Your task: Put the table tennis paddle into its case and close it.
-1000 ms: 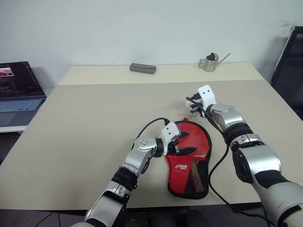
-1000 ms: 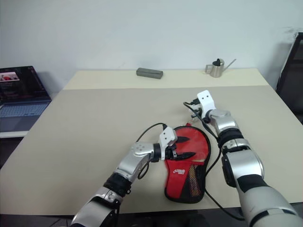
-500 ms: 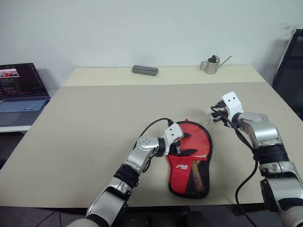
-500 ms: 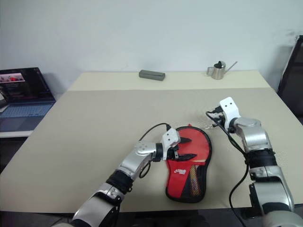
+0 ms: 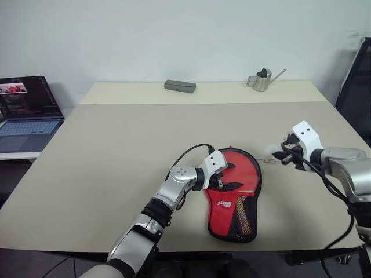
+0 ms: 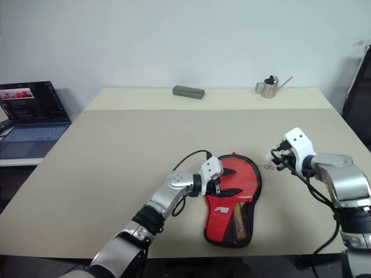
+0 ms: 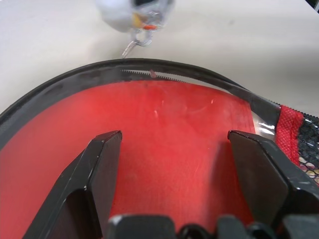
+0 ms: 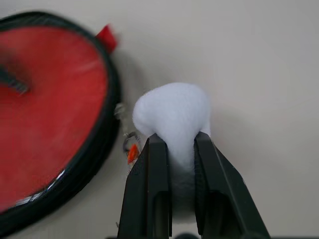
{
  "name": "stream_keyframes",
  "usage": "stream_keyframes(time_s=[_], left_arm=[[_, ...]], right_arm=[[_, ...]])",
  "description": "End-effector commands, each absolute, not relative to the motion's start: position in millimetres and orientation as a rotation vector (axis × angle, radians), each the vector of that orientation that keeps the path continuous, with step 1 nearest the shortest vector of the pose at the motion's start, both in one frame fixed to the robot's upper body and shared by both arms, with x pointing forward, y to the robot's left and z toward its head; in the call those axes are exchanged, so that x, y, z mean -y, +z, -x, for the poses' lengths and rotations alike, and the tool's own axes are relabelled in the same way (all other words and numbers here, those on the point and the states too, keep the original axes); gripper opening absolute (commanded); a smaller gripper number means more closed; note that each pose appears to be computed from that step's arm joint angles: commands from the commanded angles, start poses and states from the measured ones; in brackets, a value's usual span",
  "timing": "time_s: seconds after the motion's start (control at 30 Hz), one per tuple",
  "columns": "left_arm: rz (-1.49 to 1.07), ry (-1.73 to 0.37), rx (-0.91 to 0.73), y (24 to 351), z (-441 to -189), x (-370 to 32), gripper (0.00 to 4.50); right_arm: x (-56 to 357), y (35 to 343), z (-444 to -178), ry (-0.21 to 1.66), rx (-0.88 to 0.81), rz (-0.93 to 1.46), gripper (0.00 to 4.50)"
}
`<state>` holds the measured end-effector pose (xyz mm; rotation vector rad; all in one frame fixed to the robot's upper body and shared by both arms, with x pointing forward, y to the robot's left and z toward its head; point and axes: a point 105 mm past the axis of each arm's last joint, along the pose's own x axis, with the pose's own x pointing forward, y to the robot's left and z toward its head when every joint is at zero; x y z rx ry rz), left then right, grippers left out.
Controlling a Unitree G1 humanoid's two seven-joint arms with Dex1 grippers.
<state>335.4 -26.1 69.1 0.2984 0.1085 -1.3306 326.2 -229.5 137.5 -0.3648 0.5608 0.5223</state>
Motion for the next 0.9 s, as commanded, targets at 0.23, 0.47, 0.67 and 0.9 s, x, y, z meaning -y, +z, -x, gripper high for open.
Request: stream_keyframes(time_s=[0.23,0.47,0.67,0.9], left_arm=[[-0.34,-1.311,-0.268,31.1,-330.8,12.6,3.7],[-0.339,-1.312,-0.269,30.5,-330.6,13.5,3.7],[-0.337,-1.314,-0.268,30.1,-329.7,14.7,3.7],[-0.334,-1.315,-0.266,30.2,-328.9,15.9,3.7]], right_arm=[[226.7,123.1,-276.6,0.648,-0.656,0.428,0.18],[220.2,127.9,-254.9,0.747,-0.694,0.422,0.18],[204.5,125.5,-222.1,0.913,-0.757,0.428,0.18],[190.0,111.5,-185.3,1.045,-0.832,0.44,0.17]])
